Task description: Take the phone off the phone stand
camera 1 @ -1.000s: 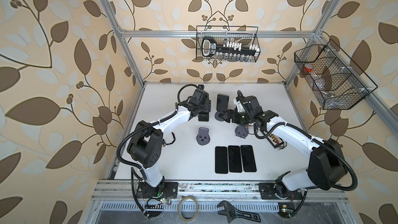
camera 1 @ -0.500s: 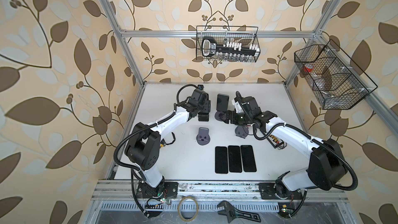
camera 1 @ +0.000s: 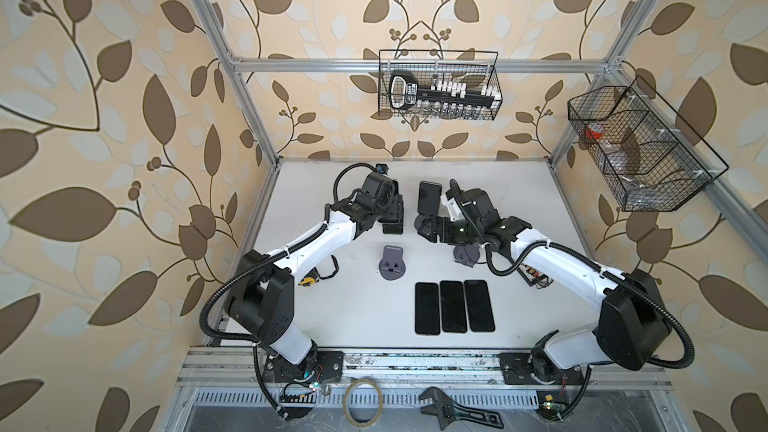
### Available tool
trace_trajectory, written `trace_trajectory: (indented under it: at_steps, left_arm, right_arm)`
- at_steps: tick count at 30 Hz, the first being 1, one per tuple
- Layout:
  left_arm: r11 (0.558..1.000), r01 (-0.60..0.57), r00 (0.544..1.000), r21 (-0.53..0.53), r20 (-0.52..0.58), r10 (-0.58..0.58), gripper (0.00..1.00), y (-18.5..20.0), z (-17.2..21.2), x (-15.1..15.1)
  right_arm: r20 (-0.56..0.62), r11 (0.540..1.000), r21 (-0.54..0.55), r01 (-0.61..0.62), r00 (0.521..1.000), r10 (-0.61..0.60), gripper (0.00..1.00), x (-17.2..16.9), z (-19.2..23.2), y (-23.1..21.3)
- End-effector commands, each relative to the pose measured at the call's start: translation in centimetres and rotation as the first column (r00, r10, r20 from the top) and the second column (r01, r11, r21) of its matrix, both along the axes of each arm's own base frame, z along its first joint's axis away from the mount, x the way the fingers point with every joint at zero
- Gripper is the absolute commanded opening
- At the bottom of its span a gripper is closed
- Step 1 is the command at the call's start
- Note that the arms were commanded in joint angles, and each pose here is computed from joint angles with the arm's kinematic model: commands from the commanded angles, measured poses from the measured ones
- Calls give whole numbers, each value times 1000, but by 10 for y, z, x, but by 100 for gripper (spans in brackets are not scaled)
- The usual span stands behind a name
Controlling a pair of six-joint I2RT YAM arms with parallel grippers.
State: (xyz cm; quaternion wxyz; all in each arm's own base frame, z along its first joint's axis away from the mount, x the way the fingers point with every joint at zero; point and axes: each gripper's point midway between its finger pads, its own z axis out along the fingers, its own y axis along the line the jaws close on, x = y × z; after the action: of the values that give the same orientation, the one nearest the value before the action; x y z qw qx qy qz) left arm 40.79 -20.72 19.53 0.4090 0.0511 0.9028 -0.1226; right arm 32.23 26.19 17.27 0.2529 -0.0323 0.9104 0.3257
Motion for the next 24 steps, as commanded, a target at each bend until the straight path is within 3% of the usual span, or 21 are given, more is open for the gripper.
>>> trace_trajectory:
  at_steps: [1,24]
  left_arm:
    - [998,-2,996,-55,90,7,69,3,39,-3]
    - [998,-3,994,-68,112,11,68,35,66,-57]
  right_arm:
    - [43,999,40,-10,999,8,87,-2,23,8]
    - [78,995,64,-71,995,66,85,-40,43,46]
